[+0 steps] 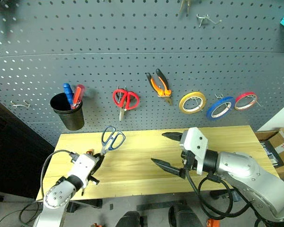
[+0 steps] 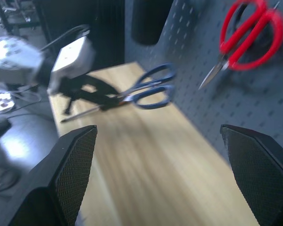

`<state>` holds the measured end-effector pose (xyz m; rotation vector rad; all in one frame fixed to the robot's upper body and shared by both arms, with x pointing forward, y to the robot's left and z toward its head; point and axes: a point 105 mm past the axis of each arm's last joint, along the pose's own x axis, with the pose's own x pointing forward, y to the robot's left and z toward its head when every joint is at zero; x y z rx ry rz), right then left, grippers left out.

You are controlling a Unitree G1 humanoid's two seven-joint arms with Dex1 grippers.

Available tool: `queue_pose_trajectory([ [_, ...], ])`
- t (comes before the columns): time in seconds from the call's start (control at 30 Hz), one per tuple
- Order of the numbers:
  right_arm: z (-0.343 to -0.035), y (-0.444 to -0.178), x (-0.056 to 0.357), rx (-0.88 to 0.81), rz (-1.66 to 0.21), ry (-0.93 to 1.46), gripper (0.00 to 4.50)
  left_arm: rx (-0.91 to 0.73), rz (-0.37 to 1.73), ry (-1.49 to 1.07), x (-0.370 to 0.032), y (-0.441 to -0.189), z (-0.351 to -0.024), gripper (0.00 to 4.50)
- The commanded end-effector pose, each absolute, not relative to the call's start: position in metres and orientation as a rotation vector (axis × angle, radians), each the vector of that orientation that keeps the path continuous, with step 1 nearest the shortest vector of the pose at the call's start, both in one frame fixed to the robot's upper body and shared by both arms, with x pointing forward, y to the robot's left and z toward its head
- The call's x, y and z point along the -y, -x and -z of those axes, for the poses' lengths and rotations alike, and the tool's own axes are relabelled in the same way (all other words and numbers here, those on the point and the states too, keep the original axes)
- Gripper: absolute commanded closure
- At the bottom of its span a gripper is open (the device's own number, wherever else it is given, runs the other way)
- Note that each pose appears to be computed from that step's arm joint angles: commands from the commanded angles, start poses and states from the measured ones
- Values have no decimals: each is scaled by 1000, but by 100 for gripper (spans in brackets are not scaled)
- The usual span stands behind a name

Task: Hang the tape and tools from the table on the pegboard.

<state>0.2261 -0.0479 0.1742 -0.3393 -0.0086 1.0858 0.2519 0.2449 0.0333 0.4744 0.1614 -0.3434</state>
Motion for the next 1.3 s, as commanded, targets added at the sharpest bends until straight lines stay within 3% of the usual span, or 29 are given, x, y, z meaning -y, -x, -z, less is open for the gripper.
queue_pose_trajectory([
  [0.03,-194,-228,48,130,-1067,365,0,29,335,-546,-241,-249,-79,395],
  [0.27,-196,-234,46,171,-1087,405,0,171,404,-563,-217,-253,-104,395],
  [0.57,-195,-239,44,180,-1107,420,0,348,448,-566,-192,-284,-133,395],
  [1.07,-220,-239,40,283,-1077,414,0,322,422,-525,-180,-322,-130,395],
  [1.3,-224,-238,37,303,-1072,414,0,291,456,-518,-170,-324,-120,395],
])
